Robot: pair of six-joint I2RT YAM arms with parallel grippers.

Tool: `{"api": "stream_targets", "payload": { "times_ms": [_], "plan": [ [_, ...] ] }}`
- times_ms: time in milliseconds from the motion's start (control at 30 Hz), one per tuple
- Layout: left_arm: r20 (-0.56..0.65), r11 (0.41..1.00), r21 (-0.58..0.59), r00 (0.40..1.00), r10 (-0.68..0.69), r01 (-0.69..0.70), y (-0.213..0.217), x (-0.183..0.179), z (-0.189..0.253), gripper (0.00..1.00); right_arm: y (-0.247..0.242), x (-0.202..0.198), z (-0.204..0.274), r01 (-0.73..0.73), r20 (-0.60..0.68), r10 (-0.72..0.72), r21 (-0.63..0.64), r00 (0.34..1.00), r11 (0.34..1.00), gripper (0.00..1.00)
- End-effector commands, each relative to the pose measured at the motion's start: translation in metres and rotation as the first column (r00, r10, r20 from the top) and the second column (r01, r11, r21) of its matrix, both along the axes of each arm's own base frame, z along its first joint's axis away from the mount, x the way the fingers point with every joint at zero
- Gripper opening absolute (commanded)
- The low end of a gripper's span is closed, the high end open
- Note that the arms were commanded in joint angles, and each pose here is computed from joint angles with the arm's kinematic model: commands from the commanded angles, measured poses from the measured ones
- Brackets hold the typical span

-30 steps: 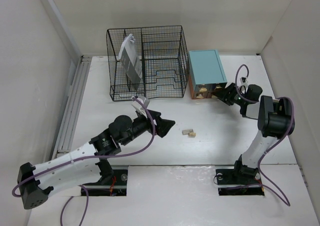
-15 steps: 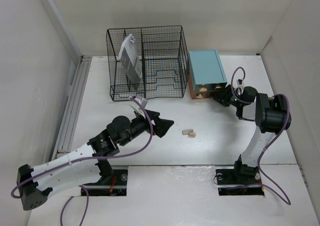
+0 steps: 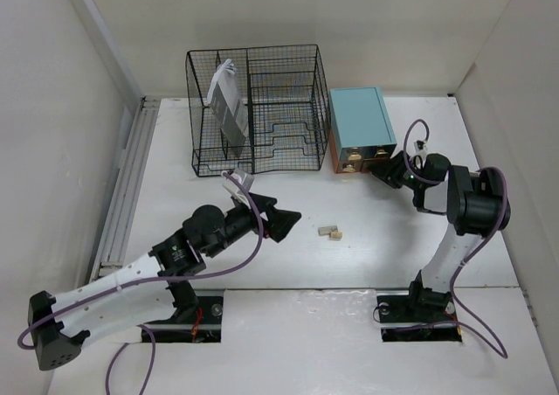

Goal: Organize the desk

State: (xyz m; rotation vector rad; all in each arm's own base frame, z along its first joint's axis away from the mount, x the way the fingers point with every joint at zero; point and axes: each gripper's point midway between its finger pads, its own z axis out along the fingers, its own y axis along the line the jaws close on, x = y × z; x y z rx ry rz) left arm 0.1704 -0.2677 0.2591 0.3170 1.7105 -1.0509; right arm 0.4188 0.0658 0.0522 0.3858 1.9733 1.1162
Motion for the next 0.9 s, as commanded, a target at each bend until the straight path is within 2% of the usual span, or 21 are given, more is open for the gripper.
{"api": "stream_targets", "payload": {
  "times_ms": [0, 267, 333, 433, 533, 567, 833, 867],
  "plan": [
    [0.005, 0.999, -0.037, 1.000, 0.007, -0.007, 0.003, -0.002, 0.008, 0.91, 0.000, -0.012, 0.010, -0.038, 0.053, 0.041, -0.051, 0.998, 0.998, 0.26],
    [0.004, 0.999, -0.053, 1.000, 0.007, -0.007, 0.007, -0.005, 0.008, 0.91, 0.004, -0.054, 0.006, -0.145, -0.002, 0.146, -0.093, 0.989, 0.985, 0.29],
    [0.004, 0.999, -0.053, 1.000, 0.007, -0.007, 0.007, -0.005, 0.008, 0.91, 0.000, -0.068, -0.006, -0.166, -0.087, 0.158, -0.087, 0.984, 0.982, 0.29],
    [0.009, 0.998, -0.061, 1.000, 0.007, -0.007, 0.008, -0.005, 0.010, 0.91, -0.003, -0.083, -0.009, -0.210, -0.109, 0.198, -0.121, 0.974, 0.970, 0.29],
    [0.014, 0.998, -0.069, 1.000, 0.007, -0.006, 0.008, -0.005, 0.013, 0.91, -0.002, -0.088, -0.004, -0.212, -0.126, 0.198, -0.112, 0.972, 0.971, 0.31],
    [0.014, 0.998, -0.069, 1.000, 0.007, -0.006, 0.008, -0.005, 0.013, 0.91, -0.001, -0.088, -0.003, -0.218, -0.123, 0.205, -0.106, 0.971, 0.970, 0.35],
    [0.018, 0.997, -0.075, 1.000, -0.003, 0.005, 0.006, -0.006, 0.014, 0.91, 0.000, -0.091, -0.009, -0.220, -0.149, 0.204, -0.093, 0.968, 0.971, 0.35],
    [0.018, 0.997, -0.075, 1.000, -0.003, 0.005, 0.006, -0.006, 0.014, 0.91, 0.001, -0.091, -0.006, -0.226, -0.137, 0.212, -0.091, 0.968, 0.970, 0.39]
  ]
}}
